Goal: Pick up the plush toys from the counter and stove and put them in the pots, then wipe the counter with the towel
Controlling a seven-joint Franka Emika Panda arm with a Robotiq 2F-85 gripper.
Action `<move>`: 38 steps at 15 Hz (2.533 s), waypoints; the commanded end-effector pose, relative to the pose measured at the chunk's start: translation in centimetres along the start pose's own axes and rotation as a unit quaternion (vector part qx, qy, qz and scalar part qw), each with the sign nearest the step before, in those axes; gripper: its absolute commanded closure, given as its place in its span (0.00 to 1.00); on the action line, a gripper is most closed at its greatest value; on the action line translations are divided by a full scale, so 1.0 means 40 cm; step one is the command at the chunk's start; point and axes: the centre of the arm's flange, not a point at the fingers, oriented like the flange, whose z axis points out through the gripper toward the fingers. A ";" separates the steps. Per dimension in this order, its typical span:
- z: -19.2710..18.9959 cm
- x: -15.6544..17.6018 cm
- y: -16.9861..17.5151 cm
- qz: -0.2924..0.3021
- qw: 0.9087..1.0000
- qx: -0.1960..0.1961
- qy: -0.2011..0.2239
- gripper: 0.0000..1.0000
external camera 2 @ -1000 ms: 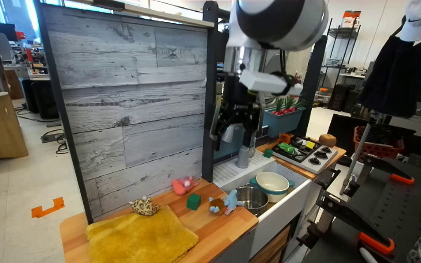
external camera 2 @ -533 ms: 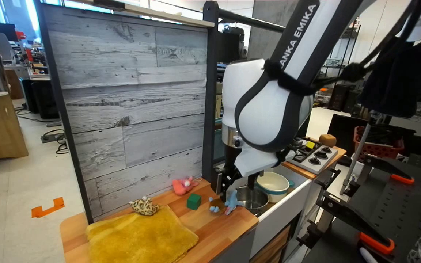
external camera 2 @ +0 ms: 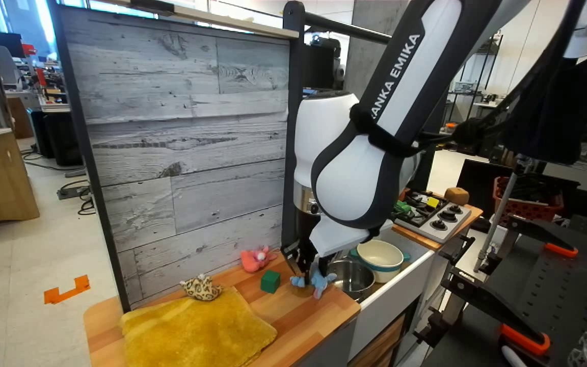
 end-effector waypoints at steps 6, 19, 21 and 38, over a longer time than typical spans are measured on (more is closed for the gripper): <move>0.005 0.062 0.068 0.062 0.997 0.033 -0.022 0.98; -0.016 0.079 0.280 0.142 0.989 -0.015 -0.043 0.46; -0.051 0.052 0.254 0.129 0.991 0.000 -0.035 0.33; -0.046 0.070 -0.011 0.066 0.990 0.113 0.054 0.00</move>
